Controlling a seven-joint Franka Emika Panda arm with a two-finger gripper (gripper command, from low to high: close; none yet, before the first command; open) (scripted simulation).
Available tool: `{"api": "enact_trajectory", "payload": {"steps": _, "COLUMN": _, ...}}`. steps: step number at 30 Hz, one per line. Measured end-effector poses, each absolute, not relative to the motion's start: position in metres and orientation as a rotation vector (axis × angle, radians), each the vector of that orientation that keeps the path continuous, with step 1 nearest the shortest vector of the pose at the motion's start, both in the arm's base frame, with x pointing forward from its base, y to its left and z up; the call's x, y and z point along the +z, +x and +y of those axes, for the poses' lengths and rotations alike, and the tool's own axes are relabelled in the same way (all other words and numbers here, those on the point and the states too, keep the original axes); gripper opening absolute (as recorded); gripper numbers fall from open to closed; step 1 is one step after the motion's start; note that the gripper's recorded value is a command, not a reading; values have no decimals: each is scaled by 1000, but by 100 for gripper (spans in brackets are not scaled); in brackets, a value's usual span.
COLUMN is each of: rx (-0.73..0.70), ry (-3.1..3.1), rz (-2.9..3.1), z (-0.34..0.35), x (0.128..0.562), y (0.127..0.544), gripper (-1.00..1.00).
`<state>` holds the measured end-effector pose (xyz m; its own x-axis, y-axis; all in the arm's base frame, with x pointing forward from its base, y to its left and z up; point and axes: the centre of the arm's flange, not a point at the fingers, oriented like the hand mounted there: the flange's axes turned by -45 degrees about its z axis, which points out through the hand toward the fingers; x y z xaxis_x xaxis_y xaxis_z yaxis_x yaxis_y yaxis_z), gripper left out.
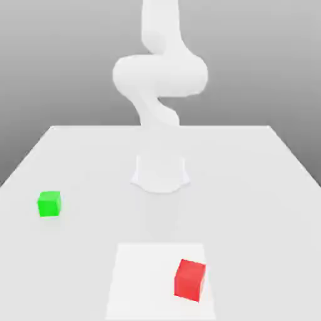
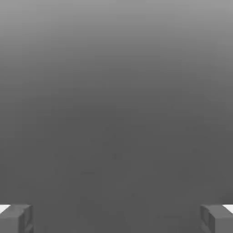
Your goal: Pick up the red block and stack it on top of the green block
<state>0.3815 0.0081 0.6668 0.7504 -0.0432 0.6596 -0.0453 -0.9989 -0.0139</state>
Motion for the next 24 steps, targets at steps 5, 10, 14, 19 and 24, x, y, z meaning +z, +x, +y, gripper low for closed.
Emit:
{"api": "enact_trajectory", "payload": {"steps": 5, "rx": 862, "ry": 2998, "rz": -179, "z": 21, "x": 567, "y": 437, "gripper": 0}}
{"api": "enact_trajectory", "payload": {"steps": 10, "rx": 624, "ry": 3044, "rz": -276, "z": 30, "x": 464, "y": 466, "gripper": 0}}
{"api": "enact_trajectory", "payload": {"steps": 14, "rx": 433, "ry": 3070, "rz": -353, "z": 37, "x": 380, "y": 472, "gripper": 0}}
{"api": "enact_trajectory", "payload": {"steps": 19, "rx": 191, "ry": 3092, "rz": -443, "z": 49, "x": 281, "y": 457, "gripper": 0}}
{"api": "enact_trajectory", "payload": {"steps": 24, "rx": 12, "ry": 3099, "rz": -518, "z": 58, "x": 199, "y": 436, "gripper": 0}}
